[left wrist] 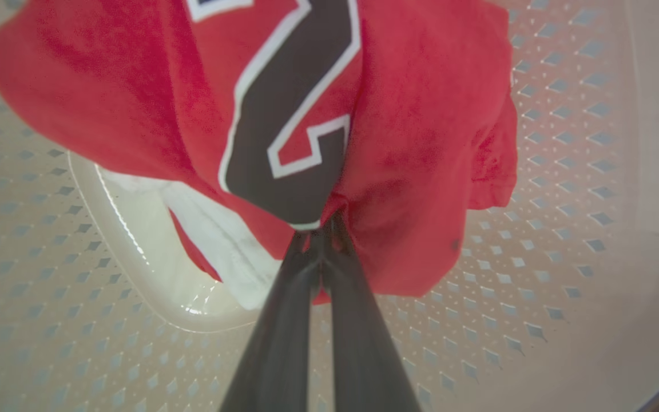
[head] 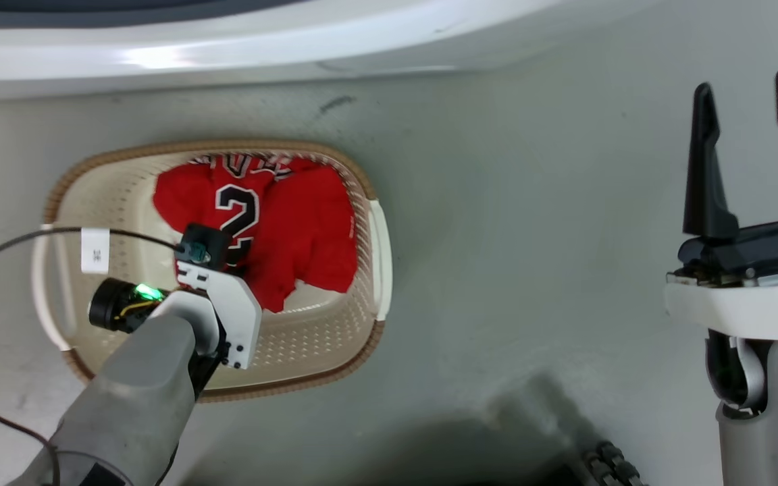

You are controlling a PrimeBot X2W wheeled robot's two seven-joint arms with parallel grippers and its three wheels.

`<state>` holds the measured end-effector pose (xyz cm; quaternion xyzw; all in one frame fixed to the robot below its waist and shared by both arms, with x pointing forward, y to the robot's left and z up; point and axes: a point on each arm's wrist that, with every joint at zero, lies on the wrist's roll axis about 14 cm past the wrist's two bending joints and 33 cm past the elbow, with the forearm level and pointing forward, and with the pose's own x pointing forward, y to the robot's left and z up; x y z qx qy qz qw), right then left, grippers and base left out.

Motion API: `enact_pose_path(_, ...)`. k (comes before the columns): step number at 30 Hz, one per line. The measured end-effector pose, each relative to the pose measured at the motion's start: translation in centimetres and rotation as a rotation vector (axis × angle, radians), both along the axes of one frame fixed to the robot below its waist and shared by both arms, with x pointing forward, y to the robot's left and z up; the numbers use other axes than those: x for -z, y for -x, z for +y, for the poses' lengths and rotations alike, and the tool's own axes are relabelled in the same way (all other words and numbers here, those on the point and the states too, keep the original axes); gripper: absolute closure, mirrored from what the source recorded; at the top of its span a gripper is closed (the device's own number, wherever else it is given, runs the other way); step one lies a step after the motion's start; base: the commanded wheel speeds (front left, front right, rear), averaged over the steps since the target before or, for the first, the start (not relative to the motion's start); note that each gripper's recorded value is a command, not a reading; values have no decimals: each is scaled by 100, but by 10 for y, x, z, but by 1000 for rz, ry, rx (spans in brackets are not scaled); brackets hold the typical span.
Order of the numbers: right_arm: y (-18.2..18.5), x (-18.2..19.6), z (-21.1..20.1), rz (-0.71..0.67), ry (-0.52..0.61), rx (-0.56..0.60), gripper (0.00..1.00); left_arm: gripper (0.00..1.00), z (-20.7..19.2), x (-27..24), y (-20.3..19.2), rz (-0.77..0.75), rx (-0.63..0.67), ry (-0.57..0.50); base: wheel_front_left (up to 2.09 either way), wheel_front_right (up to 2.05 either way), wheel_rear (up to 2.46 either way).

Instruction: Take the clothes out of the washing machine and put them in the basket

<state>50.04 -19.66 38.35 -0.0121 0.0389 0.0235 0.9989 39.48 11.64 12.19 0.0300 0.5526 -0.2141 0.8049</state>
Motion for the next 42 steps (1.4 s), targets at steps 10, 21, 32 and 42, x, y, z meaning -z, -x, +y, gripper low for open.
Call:
enact_pose_path(10,5,22,-17,56,20,39,0,83,-15,36,28,175,85,-35,0,0,0)
enact_pose_path(21,15,-16,-10,-1,0,31,0,0,-22,-14,20,49,23,20,0,0,0)
enact_pose_path(32,45,-65,3,-67,-18,7,0,0,-11,-95,-1,-242,-68,59,0,0,0)
enact_pose_path(42,70,-101,20,-136,-36,-35,0,0,18,-206,-48,-650,-282,86,0,0,0)
